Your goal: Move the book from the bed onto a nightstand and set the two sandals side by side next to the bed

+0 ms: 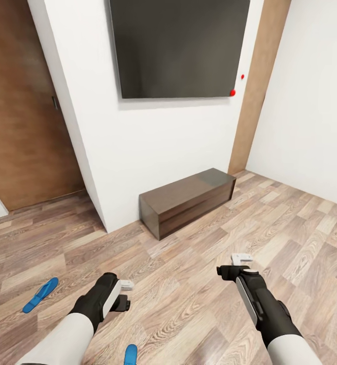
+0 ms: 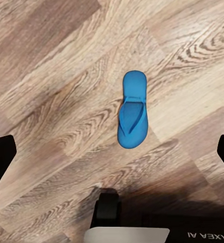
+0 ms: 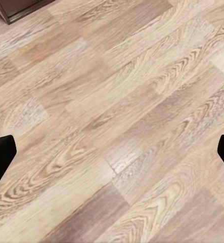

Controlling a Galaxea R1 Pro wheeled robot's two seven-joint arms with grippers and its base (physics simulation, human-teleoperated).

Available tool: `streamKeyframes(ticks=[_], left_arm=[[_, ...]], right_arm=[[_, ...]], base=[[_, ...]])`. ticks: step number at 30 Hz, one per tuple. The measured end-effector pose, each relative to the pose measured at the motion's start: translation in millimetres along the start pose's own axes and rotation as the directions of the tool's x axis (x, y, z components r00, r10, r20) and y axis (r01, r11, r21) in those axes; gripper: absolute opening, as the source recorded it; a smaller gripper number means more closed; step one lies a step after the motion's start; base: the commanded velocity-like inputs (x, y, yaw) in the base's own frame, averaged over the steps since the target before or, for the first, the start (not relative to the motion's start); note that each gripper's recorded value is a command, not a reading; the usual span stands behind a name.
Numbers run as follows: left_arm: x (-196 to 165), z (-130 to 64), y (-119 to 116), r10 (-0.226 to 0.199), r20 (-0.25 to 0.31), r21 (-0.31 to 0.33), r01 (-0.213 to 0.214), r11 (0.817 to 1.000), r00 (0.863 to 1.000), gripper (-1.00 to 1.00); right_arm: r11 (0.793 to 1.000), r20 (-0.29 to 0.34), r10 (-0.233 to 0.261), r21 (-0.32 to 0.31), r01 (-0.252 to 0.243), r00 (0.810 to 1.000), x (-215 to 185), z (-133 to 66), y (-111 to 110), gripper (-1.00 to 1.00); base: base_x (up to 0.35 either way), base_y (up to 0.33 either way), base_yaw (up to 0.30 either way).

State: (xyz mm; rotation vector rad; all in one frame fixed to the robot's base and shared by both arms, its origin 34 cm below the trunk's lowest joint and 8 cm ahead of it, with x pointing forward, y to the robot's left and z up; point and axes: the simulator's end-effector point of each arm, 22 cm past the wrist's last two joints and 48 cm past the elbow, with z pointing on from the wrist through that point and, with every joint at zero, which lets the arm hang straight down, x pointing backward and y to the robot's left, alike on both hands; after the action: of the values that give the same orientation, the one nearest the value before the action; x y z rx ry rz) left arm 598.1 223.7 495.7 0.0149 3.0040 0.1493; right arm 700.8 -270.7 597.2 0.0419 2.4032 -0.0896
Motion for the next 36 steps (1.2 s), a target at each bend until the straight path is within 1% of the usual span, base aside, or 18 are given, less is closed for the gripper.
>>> streamKeyframes(ticks=[10,15,19,22,29,32,33,36], left_arm=[[8,25.4,-5,0.001,-0.005,0.003,-0.001,1.000,1.000,1.00],[4,36.7,-9,-0.007,0.020,0.009,0.007,1.000,1.000,1.00],[4,46.6,-19,-0.009,0.040,0.021,0.009,1.000,0.999,1.00],[0,56.1,-24,-0.016,0.076,0.026,0.014,1.000,0.997,1.00],[11,89.2,-33,-0.014,0.118,0.024,0.011,1.000,0.993,1.00],[18,107.8,-37,-0.022,0.158,0.024,0.019,1.000,0.987,1.00],[26,118.2,-39,-0.028,0.176,0.023,0.024,0.999,0.984,1.00],[36,132.5,-40,-0.029,0.181,0.021,0.026,0.999,0.983,1.00]], right_arm=[[1.000,-0.015,-0.002,0.002,0.002,1.000,23,18.2,0,1.00],[1.000,-0.021,-0.002,0.003,0.002,1.000,35,27.2,-1,1.00],[1.000,-0.026,-0.002,0.004,0.002,1.000,44,34.4,0,1.00],[1.000,-0.030,-0.002,0.003,0.002,1.000,51,39.8,0,1.00],[1.000,-0.038,-0.001,0.001,0.001,0.999,68,52.3,2,1.00],[1.000,-0.042,-0.001,0.001,0.001,0.999,75,57.7,2,1.00],[1.000,-0.040,-0.001,0.000,0.001,0.999,76,59.2,2,1.00],[1.000,-0.040,-0.001,0.000,0.001,0.999,82,64.0,2,1.00]], base=[[0.000,0.000,0.000],[0.000,0.000,0.000],[0.000,0.000,0.000],[0.000,0.000,0.000],[0.000,0.000,0.000],[0.000,0.000,0.000],[0.000,0.000,0.000],[0.000,0.000,0.000]])
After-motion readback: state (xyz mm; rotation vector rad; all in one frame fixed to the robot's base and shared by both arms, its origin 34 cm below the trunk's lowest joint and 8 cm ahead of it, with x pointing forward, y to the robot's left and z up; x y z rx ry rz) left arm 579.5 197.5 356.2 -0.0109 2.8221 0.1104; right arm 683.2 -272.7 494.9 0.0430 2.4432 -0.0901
